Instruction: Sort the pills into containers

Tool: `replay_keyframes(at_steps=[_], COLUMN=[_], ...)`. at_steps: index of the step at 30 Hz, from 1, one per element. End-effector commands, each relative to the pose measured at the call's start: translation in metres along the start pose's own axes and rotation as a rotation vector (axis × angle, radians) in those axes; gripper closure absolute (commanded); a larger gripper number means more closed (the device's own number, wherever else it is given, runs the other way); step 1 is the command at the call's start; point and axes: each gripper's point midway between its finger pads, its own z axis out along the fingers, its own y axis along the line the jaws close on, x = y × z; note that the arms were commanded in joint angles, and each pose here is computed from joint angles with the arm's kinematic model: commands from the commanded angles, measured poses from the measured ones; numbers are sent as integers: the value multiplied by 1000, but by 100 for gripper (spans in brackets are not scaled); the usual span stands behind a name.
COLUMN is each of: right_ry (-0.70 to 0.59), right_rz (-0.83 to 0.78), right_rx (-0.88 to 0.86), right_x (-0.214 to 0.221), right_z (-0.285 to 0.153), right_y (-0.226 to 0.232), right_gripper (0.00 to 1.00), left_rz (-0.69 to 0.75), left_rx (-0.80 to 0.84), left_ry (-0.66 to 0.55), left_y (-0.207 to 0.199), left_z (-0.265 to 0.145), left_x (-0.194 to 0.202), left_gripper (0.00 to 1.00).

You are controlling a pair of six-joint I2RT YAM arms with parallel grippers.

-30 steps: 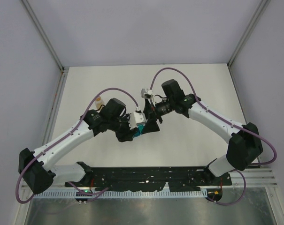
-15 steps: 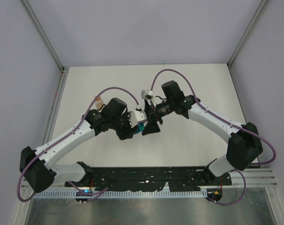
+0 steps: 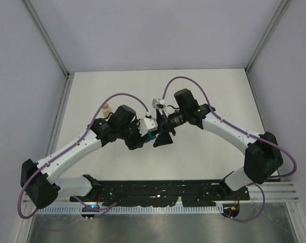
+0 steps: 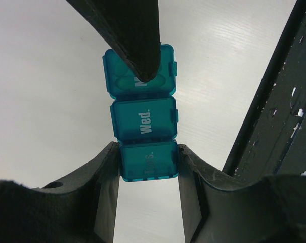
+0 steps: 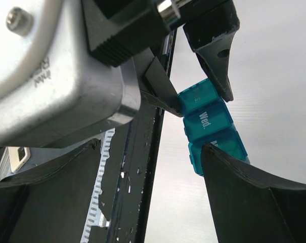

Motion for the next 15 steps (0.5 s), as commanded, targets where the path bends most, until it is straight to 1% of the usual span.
replay_keyframes(at_steps=[1, 5, 11, 15], right_ry=[-14, -35, -86, -97], right_rz=[-21, -28, -33, -14], right_rx=[8, 44, 170, 243], right_x=[-4, -12, -26, -27], right_z=[-3, -13, -39, -47], right_y=[-3, -8, -24, -35], right_gripper=[16, 16, 12, 9], left_rz=[8, 4, 2, 1], left_rx=[-41, -40, -37, -37], left_ry=[-87, -78, -65, -66], left_y=[7, 8, 8, 8], left_z=[-11, -8, -5, -4], left_x=[-19, -16, -13, -14], left_gripper=[100, 100, 100, 100])
